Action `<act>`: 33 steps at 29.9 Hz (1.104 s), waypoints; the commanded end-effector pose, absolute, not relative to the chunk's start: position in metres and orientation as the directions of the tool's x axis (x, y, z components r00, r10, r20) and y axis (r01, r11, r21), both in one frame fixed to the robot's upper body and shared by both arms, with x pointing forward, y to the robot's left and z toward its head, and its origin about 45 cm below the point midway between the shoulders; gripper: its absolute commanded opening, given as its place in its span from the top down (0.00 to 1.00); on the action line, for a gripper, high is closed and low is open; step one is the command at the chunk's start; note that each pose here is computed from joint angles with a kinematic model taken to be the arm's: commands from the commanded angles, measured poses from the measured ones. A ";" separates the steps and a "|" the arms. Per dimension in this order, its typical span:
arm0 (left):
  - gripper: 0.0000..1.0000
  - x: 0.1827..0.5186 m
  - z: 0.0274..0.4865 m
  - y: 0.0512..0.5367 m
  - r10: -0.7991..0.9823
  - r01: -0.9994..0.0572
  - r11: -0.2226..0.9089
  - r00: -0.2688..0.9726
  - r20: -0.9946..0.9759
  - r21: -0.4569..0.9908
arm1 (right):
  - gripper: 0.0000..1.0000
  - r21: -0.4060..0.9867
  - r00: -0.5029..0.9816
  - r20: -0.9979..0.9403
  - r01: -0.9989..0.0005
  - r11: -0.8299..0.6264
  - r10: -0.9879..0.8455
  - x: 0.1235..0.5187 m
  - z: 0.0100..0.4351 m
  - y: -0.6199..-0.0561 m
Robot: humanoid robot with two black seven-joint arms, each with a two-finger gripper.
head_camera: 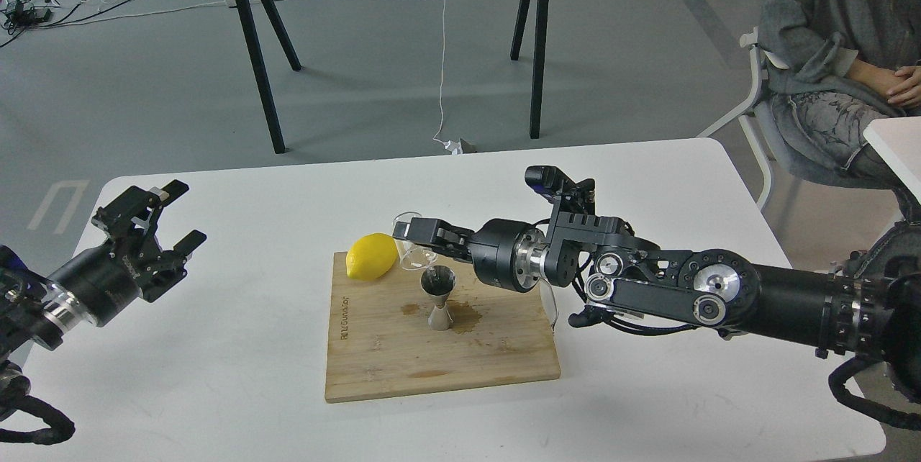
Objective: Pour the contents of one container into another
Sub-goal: 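Tilt the glass cup with the right gripper to pour into the jigger, then turn the glass cup upright and move it back from the board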
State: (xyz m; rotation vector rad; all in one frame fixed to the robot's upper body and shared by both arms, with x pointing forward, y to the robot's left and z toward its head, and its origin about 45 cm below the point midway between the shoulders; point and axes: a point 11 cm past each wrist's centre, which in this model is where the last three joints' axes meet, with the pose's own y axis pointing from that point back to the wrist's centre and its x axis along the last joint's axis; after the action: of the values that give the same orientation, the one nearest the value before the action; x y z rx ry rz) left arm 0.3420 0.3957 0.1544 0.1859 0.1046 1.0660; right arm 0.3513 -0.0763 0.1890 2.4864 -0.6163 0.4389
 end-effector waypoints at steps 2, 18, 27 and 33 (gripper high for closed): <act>0.02 0.342 0.154 0.396 0.877 -0.859 0.470 0.481 0.005 0.202 | 0.64 0.412 0.841 0.431 -0.506 -0.758 -0.327 0.351 0.189 -0.076; 0.02 0.341 0.154 0.396 0.877 -0.859 0.469 0.480 0.005 0.204 | 0.64 0.422 0.842 0.435 -0.504 -0.753 -0.319 0.350 0.180 -0.081; 0.02 0.341 0.154 0.396 0.877 -0.859 0.469 0.480 0.005 0.204 | 0.64 0.328 0.796 0.148 -0.600 -0.730 -0.587 0.363 0.197 -0.082; 0.02 0.341 0.154 0.397 0.878 -0.860 0.468 0.479 0.006 0.204 | 0.65 0.293 0.694 -0.168 -0.643 -0.707 -0.700 0.356 0.187 -0.081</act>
State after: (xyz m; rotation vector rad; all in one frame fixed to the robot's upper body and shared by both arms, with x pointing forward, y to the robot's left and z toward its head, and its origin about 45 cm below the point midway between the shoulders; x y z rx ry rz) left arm 0.3414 0.3970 0.1544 0.1889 0.1044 1.0675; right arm 0.3601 -0.0835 0.1915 2.6620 -0.9997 -0.1659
